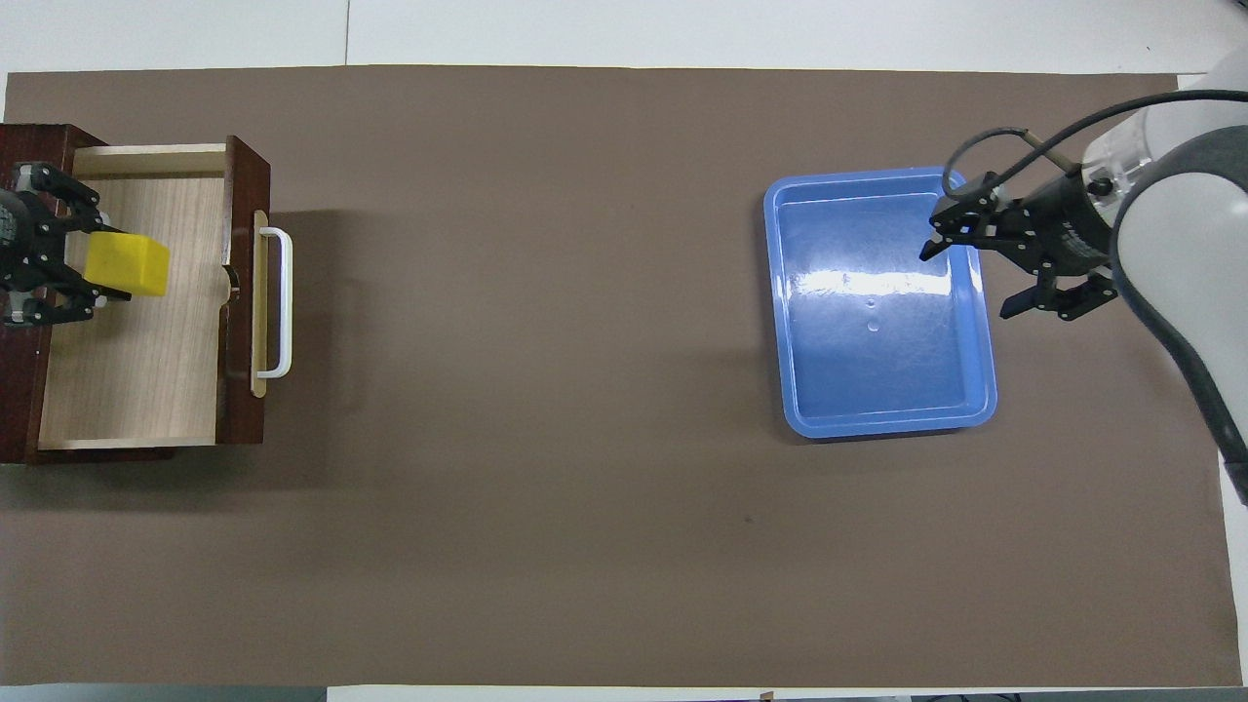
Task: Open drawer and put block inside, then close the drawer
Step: 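Open the left gripper to release the block inside the drawer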
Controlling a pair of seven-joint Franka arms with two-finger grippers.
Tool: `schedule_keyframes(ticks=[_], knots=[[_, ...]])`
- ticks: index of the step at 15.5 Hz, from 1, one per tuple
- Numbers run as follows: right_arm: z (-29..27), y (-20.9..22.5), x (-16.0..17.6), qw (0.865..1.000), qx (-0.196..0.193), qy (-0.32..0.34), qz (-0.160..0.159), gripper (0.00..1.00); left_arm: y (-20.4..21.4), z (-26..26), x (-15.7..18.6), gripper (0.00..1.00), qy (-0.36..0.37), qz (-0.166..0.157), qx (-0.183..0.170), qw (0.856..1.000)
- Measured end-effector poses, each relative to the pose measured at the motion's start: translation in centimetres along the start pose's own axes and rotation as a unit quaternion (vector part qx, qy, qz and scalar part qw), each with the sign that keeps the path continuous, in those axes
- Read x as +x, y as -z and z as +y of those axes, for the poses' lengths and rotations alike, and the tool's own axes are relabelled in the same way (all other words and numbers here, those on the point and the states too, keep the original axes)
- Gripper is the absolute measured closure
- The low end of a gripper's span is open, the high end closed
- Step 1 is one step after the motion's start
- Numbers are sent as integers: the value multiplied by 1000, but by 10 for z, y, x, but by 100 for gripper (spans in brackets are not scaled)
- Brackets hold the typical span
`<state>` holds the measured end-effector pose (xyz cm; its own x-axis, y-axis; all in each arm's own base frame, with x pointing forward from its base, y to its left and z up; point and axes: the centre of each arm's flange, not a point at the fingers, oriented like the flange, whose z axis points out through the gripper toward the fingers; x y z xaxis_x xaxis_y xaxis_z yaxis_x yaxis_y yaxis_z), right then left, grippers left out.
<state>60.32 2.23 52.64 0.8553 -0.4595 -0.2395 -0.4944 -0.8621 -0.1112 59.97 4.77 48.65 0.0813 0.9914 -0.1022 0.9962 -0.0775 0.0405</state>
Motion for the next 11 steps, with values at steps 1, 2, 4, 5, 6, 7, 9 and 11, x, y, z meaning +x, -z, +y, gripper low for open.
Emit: schedule_keyframes(ticks=[1, 2, 4, 5, 6, 7, 9, 11], knots=[[13, 10, 1, 999, -14, 39, 11, 0, -16, -7, 2, 44, 2, 1, 4, 1000], [25, 21, 1, 996, -32, 80, 26, 0, -31, -14, 4, 44, 4, 1, 9, 1000], [41, 44, -5, 987, -58, 140, 53, 0, -55, -28, 4, 44, 7, 3, 17, 1000], [48, 56, -9, 983, -63, 158, 63, 0, -61, -34, 4, 44, 7, 5, 12, 1000], [54, 68, -15, 981, -64, 171, 71, 0, -63, -38, 4, 39, 7, 7, 11, 1000], [59, 77, -21, 979, -65, 178, 75, 0, -63, -40, 2, 30, 5, 8, 9, 1000], [68, 90, -36, 976, -68, 196, 68, 0, -46, -33, -3, 9, 3, 8, 2, 1000], [76, 95, -45, 970, -73, 226, 51, 0, -12, -15, -13, 0, 12, 3, 0, 1000]])
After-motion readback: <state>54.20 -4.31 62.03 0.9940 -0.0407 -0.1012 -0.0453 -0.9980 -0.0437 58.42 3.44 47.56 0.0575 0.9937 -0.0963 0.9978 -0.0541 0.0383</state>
